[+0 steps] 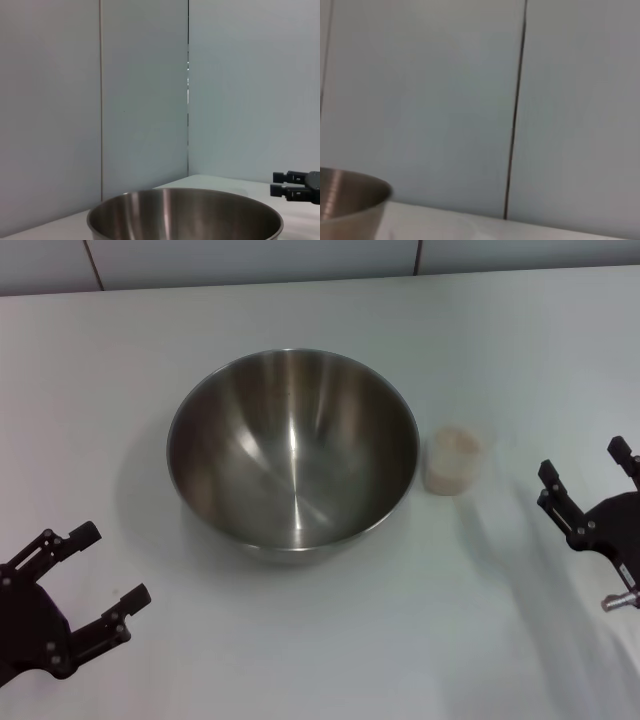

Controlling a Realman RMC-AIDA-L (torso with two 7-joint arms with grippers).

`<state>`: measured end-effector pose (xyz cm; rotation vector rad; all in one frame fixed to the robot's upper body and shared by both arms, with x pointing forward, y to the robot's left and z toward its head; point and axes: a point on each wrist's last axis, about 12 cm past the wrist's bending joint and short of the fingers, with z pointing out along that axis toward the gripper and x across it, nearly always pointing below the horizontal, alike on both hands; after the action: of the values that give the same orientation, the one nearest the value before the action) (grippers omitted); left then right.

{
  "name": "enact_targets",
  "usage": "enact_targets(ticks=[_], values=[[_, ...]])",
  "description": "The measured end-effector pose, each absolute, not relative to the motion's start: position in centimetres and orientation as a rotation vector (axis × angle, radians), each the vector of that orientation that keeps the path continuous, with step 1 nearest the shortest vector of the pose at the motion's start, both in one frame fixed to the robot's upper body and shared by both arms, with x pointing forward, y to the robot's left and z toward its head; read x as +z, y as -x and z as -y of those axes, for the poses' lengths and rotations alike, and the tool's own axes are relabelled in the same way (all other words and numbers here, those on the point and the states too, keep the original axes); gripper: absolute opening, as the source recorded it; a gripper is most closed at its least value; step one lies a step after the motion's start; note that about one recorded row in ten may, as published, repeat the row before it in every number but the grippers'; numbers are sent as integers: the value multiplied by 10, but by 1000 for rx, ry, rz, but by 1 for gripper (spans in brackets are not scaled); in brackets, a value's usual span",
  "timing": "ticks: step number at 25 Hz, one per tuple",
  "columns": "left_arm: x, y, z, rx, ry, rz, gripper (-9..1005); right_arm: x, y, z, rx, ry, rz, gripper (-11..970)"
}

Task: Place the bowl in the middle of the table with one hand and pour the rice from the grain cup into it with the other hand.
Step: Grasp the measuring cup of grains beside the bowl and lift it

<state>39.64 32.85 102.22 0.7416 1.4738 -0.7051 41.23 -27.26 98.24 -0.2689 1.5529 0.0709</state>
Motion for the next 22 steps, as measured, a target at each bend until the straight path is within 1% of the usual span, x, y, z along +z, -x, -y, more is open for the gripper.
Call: enact_targets(ticks=[5,16,22], values=[[1022,-397,-329,-704,-741,-1473,841,981,-419,269,80,268,-1577,810],[1023,-397,-329,-702,-735,-1469,841,980,-423,267,90,281,-1584,810],[1023,-397,-328,-703,-732,-1467,841,980,-433,263,98,304,-1600,809]])
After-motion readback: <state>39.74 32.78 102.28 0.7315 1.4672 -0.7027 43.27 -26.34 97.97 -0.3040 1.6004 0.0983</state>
